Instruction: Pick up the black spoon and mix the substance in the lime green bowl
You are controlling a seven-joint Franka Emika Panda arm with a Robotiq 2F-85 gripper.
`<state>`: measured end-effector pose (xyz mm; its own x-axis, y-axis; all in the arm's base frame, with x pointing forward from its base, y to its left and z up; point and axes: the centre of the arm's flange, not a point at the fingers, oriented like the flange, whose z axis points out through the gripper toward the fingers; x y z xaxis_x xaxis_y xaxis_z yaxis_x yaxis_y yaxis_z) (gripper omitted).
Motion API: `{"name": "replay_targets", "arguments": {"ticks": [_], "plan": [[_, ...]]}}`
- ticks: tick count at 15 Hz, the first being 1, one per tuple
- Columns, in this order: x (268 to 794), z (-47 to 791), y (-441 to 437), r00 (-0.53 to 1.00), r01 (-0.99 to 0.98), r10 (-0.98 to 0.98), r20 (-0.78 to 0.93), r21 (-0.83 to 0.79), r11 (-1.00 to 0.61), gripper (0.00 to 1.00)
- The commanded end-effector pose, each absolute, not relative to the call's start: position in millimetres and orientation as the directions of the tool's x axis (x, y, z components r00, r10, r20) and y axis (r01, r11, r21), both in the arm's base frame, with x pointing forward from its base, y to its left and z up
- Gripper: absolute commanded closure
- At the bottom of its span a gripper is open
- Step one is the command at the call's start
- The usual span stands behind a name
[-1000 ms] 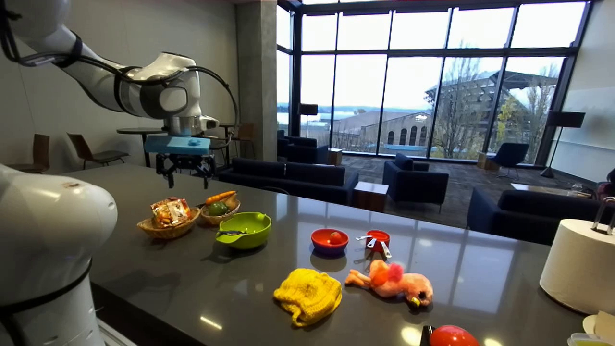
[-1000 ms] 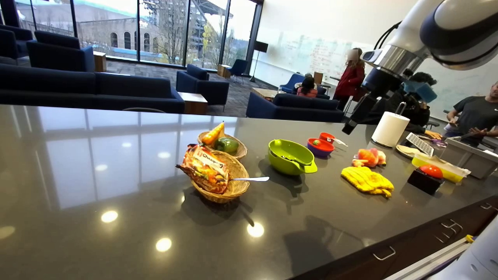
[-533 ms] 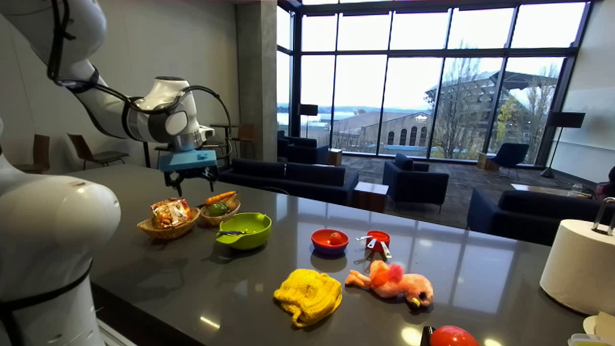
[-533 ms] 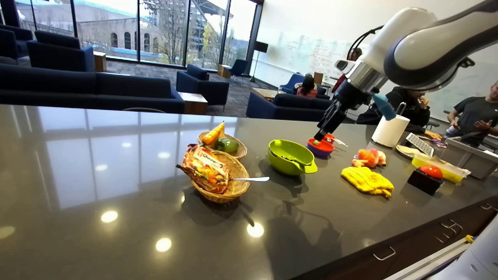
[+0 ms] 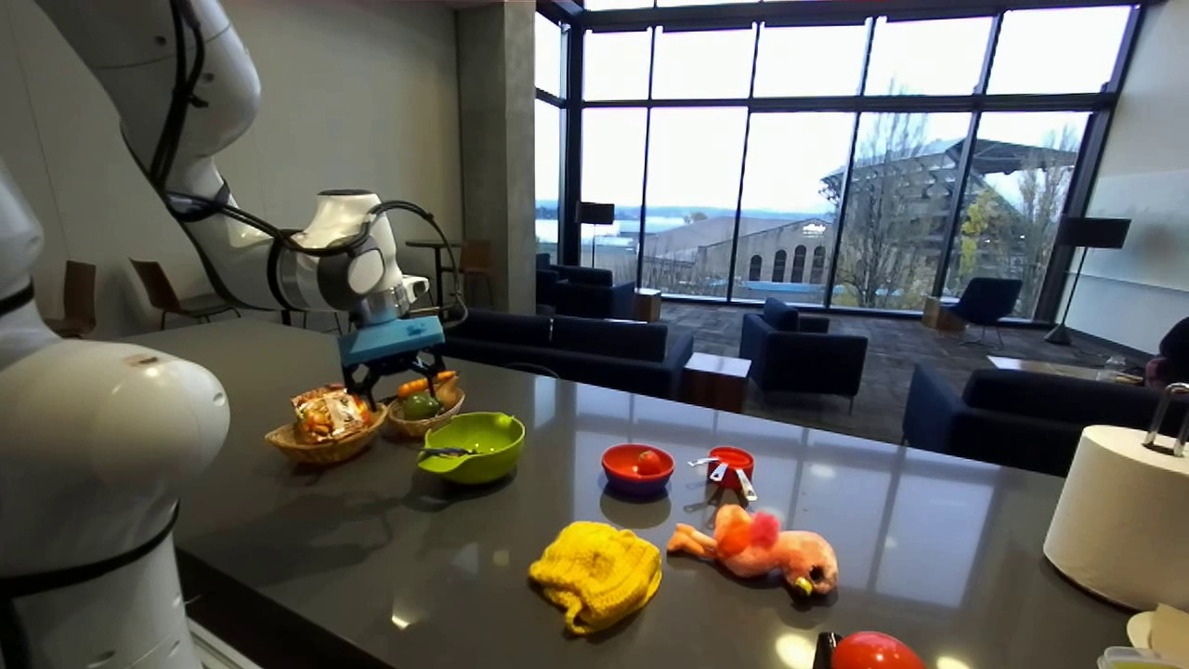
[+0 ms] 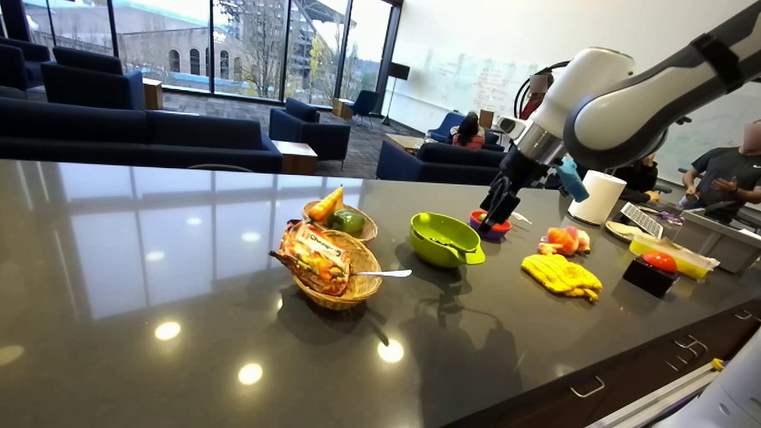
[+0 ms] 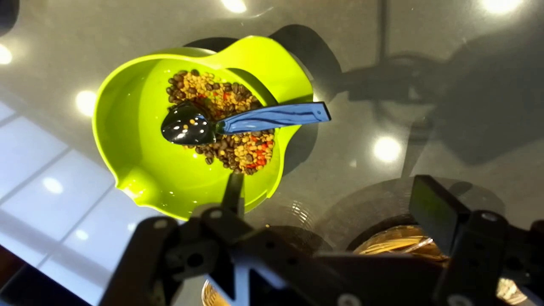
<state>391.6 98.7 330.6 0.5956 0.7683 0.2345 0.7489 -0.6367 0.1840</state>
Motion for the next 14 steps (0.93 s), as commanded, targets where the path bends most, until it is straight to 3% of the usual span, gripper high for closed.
{"name": "replay_targets", "arguments": {"ticks": [1, 14], "plan": [[391, 332, 100, 0.593, 0.75, 0.77, 0.236, 0.186, -0.634, 0.0], [375, 323, 105, 0.551, 0.782, 0.801, 0.236, 0.189, -0.594, 0.0]]}}
